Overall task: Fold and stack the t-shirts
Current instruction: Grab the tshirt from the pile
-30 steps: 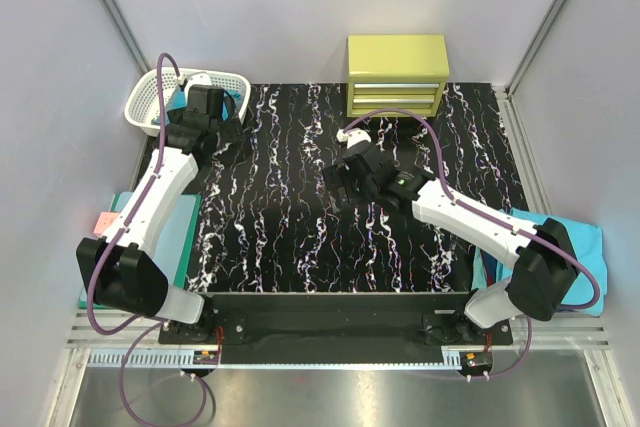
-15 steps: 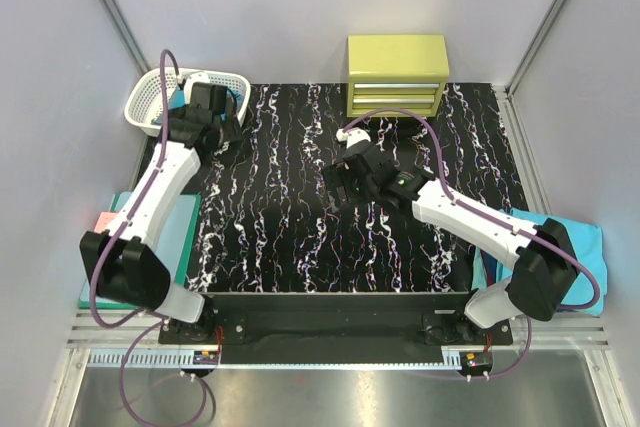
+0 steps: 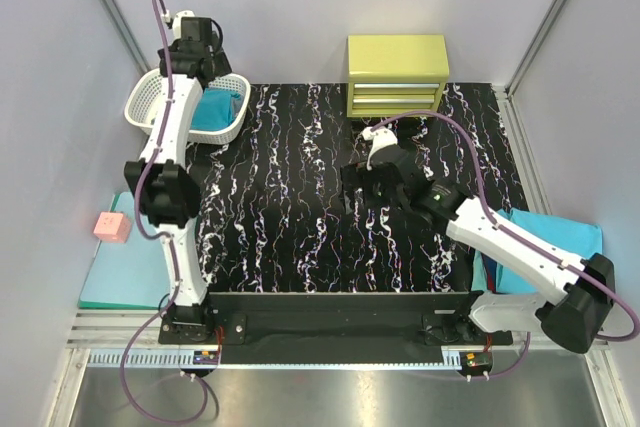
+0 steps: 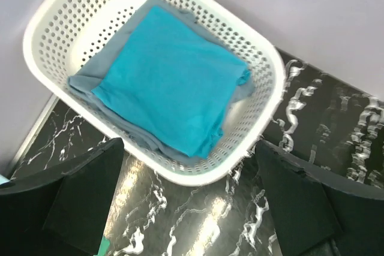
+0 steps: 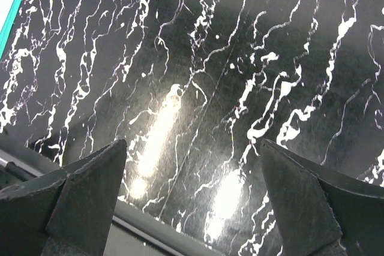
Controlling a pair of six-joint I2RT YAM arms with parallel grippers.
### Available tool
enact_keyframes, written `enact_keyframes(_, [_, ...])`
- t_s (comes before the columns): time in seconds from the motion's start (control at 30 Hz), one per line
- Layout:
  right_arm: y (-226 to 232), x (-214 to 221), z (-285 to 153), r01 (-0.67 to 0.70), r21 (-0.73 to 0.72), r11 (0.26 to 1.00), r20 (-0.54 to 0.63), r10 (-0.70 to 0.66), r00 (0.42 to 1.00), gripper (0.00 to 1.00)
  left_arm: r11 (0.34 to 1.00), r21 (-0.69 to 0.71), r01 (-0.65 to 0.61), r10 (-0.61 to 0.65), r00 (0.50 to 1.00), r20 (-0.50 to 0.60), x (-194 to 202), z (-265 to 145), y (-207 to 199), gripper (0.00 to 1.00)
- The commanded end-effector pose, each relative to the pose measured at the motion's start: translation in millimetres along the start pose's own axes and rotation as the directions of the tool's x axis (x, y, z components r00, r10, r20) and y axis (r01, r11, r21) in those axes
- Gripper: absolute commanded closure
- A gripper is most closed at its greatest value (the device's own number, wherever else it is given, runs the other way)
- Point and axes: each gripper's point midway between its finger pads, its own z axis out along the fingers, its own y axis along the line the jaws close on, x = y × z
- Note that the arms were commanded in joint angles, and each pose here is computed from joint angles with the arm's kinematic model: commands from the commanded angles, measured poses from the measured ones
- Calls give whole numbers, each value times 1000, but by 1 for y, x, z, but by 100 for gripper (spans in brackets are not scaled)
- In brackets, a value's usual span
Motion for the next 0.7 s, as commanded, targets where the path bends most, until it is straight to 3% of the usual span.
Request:
enact_keyframes(0.0, [-1, 7, -11, -21, 5, 1000, -27, 21, 999, 0, 999, 40, -21, 26, 994, -110, 37, 60, -12, 4])
enact_keyframes(0.3, [-5, 12, -9, -1, 42, 999, -89, 5, 996, 0, 994, 106, -21, 35, 990, -138, 65, 120, -35, 4])
enact_keyframes(0.47, [-6, 19, -6, 2, 58, 998, -118, 5, 993, 0, 993, 115, -12, 30, 987, -158, 80, 134, -38, 4])
enact_keyframes(0.67, [-7, 22, 1, -4, 70, 998, -127, 13, 992, 0, 992, 123, -11, 23, 995, -98, 66, 123, -36, 4])
